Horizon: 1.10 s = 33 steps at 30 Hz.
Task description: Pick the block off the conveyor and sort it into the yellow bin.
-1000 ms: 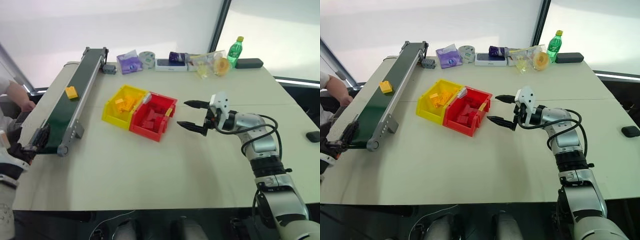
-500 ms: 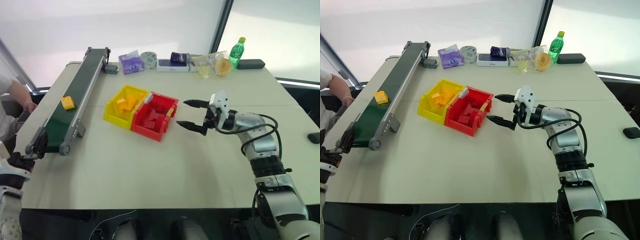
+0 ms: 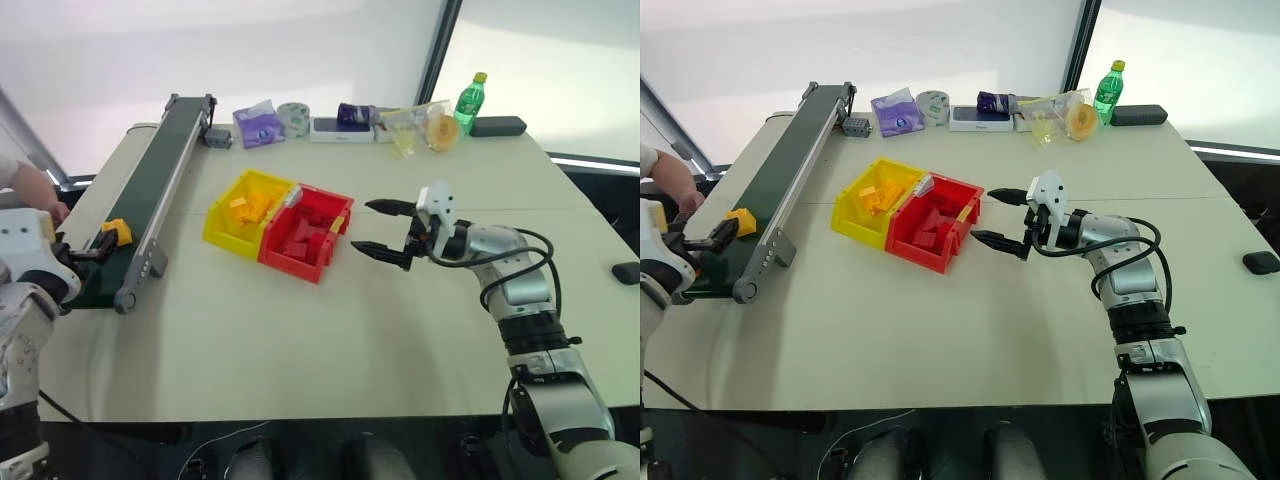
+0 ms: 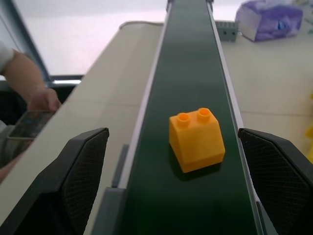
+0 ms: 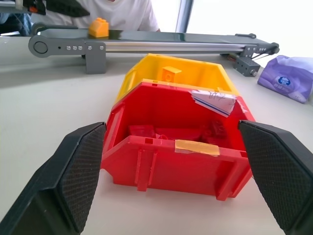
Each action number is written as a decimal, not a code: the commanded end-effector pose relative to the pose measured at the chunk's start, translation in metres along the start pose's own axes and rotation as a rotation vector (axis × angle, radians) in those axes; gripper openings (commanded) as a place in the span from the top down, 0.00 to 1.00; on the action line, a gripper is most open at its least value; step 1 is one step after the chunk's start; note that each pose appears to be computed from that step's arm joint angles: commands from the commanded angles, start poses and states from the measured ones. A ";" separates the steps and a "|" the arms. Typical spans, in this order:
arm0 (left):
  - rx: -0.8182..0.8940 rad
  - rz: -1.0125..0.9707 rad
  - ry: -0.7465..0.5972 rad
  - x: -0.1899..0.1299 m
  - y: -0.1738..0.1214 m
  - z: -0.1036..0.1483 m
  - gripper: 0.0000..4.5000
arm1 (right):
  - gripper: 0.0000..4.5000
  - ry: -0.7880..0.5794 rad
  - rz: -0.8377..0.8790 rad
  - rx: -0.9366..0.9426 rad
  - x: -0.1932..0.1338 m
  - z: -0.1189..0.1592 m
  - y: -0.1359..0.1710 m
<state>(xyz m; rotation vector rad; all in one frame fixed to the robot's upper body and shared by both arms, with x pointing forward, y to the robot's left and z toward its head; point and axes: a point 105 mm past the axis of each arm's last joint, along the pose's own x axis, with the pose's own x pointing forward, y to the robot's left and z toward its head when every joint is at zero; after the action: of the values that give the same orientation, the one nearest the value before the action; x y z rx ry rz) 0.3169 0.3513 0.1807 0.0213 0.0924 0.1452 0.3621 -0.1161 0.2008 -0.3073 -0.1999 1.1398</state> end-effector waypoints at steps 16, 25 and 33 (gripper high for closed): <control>-0.006 -0.131 -0.209 -0.003 -0.041 0.061 0.70 | 0.00 -0.028 -0.018 -0.040 -0.003 0.017 0.000; -0.005 -0.374 -0.251 0.039 -0.157 0.075 0.70 | 0.00 -0.047 -0.020 -0.049 0.004 0.026 -0.001; -0.018 -0.357 -0.170 0.088 -0.194 0.049 0.70 | 0.00 -0.038 -0.046 -0.053 -0.003 0.028 0.000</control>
<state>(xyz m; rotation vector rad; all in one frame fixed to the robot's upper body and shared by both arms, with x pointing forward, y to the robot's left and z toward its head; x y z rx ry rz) 0.4324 0.1727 0.2064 -0.0167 -0.0383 -0.2148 0.3572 -0.1106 0.2102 -0.3113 -0.2035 1.1152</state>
